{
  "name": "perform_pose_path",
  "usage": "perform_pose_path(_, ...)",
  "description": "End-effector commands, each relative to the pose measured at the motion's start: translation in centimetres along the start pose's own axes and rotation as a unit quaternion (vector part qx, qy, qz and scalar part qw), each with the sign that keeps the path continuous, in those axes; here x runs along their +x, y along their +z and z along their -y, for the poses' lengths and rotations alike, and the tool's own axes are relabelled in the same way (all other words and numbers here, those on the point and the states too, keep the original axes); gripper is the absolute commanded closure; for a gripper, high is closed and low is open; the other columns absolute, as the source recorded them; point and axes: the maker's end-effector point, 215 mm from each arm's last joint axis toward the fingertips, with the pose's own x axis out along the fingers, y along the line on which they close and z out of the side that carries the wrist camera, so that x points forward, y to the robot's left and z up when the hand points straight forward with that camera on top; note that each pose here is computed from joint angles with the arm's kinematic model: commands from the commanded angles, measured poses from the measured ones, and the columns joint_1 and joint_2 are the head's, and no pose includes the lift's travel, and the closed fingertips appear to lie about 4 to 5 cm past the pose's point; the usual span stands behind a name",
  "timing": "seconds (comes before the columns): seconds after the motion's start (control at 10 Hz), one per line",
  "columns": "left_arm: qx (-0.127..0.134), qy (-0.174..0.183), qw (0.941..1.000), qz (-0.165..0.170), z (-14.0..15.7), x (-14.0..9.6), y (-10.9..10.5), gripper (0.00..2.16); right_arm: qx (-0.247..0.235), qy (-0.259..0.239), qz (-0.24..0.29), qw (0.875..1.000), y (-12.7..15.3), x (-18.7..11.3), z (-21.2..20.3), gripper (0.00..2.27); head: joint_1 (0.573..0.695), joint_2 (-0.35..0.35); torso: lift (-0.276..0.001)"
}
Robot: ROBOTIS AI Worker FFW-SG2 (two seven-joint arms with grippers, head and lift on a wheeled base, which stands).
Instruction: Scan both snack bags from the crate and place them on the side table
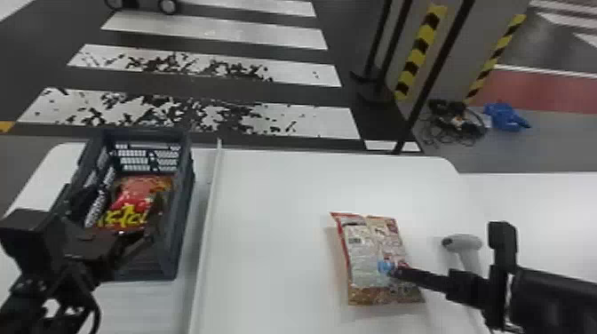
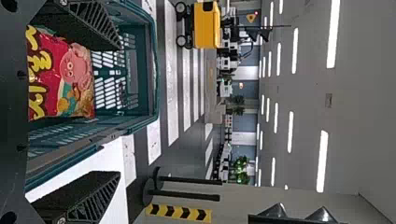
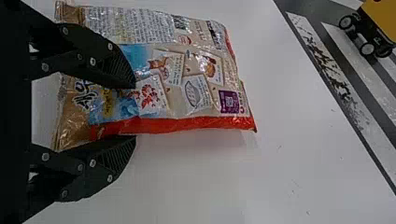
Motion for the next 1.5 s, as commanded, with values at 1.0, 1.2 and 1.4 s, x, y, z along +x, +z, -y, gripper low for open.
perform_pose_path(1.0, -0.001, 0.001, 1.0000, -0.001, 0.0, -0.1, -0.1, 0.04, 0.133, 0.055, 0.180, 0.973, 9.7, -9.6, 3.0, 2.24, 0.695, -0.244, -0.098)
perform_pose_path(1.2, -0.001, 0.001, 1.0000, 0.000, -0.1, 0.0, 0.0, 0.04, 0.143, 0.022, 0.224, 0.964, 12.1, -12.5, 6.4, 2.24, 0.695, -0.299, -0.098)
perform_pose_path(1.4, -0.001, 0.000, 1.0000, 0.001, 0.0, 0.0, 0.1, 0.04, 0.152, -0.049, 0.246, 0.956, 12.3, -13.7, 10.9, 2.24, 0.695, -0.343, -0.098)
